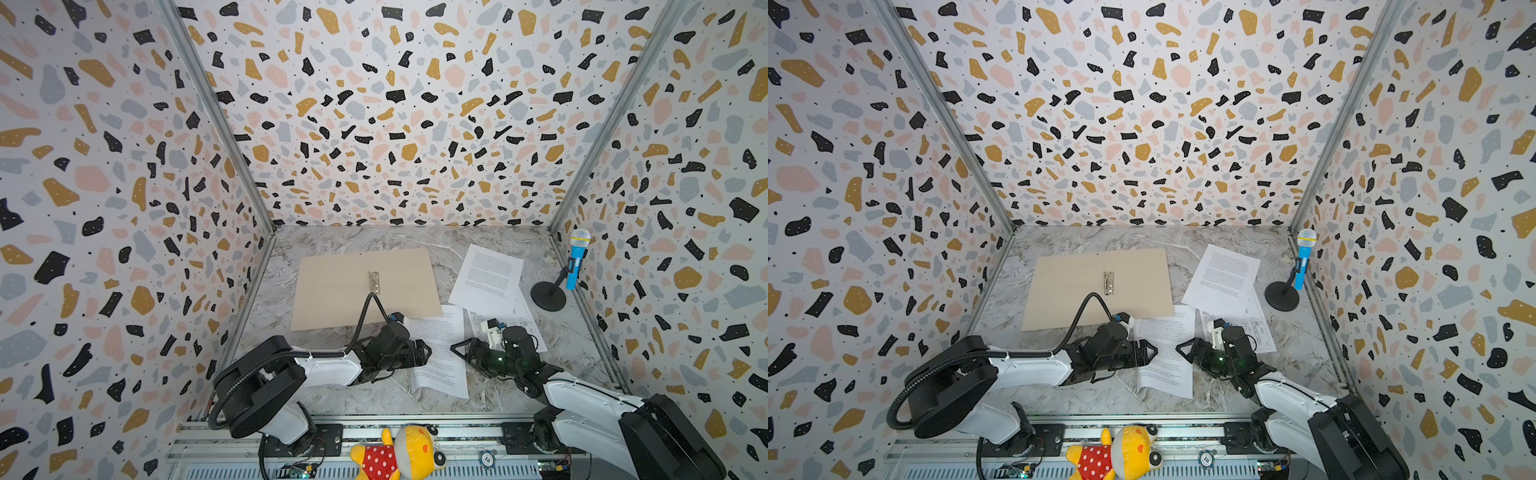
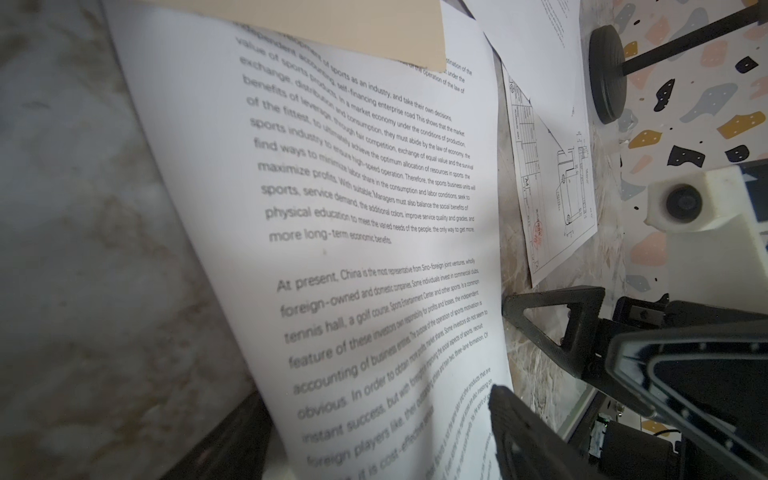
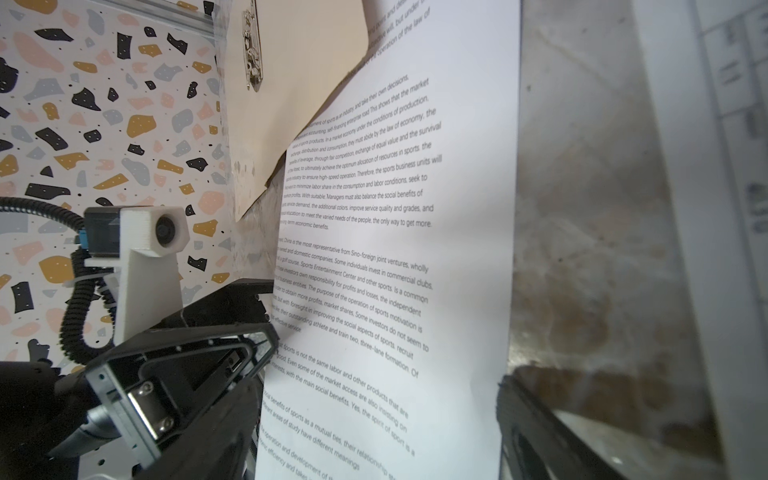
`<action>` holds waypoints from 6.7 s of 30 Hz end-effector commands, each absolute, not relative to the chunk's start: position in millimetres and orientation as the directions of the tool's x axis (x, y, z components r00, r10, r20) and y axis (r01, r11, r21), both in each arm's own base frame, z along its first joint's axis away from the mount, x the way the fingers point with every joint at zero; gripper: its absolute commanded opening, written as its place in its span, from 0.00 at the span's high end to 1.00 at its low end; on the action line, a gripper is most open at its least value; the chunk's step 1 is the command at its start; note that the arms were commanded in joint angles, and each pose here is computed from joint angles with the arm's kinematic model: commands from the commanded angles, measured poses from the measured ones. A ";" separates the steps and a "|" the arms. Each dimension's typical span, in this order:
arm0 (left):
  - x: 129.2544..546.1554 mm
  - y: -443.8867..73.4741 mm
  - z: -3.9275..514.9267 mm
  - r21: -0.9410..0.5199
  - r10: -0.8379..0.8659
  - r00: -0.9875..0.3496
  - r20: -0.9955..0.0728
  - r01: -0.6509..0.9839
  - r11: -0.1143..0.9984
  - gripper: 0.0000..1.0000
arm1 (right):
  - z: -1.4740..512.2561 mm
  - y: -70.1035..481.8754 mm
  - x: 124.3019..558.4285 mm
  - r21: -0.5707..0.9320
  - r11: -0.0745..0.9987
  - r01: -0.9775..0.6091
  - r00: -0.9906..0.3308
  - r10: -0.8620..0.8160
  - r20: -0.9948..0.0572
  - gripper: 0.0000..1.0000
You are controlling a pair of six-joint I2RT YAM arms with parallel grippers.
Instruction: Put the files into the folder
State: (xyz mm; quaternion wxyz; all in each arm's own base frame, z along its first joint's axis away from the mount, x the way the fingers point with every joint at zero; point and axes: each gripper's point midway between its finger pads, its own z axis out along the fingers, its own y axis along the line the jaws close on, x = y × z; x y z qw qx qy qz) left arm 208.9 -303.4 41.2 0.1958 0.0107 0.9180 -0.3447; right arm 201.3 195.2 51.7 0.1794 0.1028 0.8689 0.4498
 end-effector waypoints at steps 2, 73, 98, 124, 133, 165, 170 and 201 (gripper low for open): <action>207.6 -292.9 30.5 -0.582 -0.094 -0.928 -0.360 0.145 0.800 0.16 | 31.7 184.2 192.3 0.769 0.635 0.078 -0.924 0.336 -0.183 0.08; 206.9 -299.5 25.9 -0.634 -0.099 -0.938 -0.333 0.145 0.760 0.19 | 30.4 173.7 151.6 0.820 0.520 0.240 -0.917 0.400 0.015 0.06; 204.5 -299.5 25.4 -0.631 -0.081 -0.939 -0.333 0.158 0.760 0.18 | 56.1 176.0 179.0 0.844 0.519 0.139 -0.901 0.419 -0.109 0.32; 254.7 -233.3 91.5 -0.615 -0.265 -0.868 -0.420 0.058 0.786 0.12 | 195.8 231.9 245.8 0.821 0.536 -0.195 -0.891 0.253 -0.377 1.00; 306.1 -146.5 125.6 -0.568 -0.400 -0.779 -0.483 -0.069 0.820 0.07 | 293.8 313.6 320.3 0.824 0.416 -0.384 -0.873 0.128 -0.471 1.00; 417.6 61.9 83.4 -0.206 -0.527 -0.708 -0.471 -0.492 0.846 0.05 | 132.2 375.5 460.7 0.817 0.454 -0.356 -0.909 0.036 -0.416 1.00; 438.0 86.3 78.0 -0.106 -0.496 -0.722 -0.482 -0.514 0.851 0.05 | 115.2 364.4 451.5 0.805 0.481 -0.346 -0.912 0.030 -0.410 1.00; 467.2 19.9 7.2 -0.249 -0.339 -0.887 -0.314 -0.268 0.931 0.17 | 114.6 344.5 428.1 0.715 0.605 -0.350 -0.871 0.070 -0.485 1.00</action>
